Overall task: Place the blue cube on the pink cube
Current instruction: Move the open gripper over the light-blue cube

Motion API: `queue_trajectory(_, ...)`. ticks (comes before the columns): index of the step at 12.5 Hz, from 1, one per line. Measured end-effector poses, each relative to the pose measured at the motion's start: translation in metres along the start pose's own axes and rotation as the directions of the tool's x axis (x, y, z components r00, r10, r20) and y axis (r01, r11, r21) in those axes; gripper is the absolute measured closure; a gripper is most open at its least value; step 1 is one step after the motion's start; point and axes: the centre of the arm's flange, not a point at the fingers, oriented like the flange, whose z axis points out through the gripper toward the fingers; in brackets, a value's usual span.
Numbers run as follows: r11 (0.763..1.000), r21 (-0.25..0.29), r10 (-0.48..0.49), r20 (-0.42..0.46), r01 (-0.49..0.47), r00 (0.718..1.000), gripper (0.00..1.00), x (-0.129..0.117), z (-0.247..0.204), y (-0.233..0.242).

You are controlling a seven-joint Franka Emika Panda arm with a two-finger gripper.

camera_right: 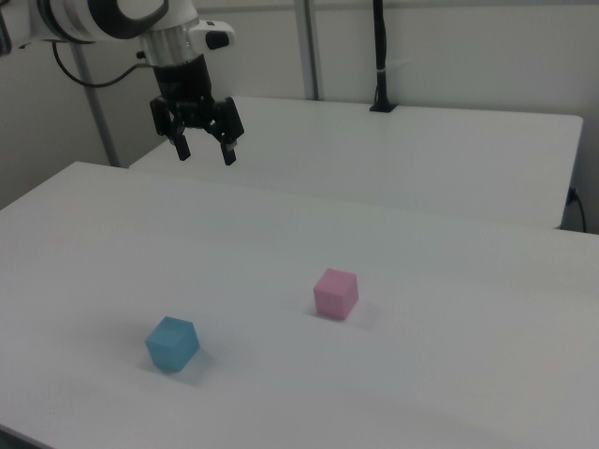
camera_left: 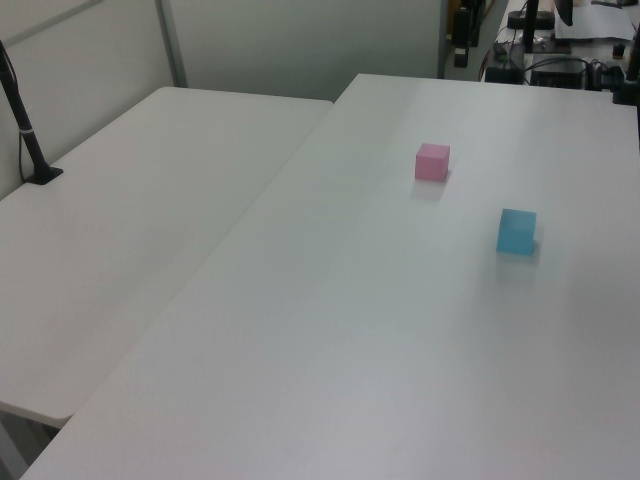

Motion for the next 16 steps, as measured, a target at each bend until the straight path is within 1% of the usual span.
queue_trajectory(12,1.000,0.001,0.001,0.013,-0.001,1.000,0.00,-0.0010,0.0033,0.0008)
queue_trajectory(16,1.000,0.005,-0.013,0.045,0.012,0.999,0.00,-0.0060,0.0094,-0.0070)
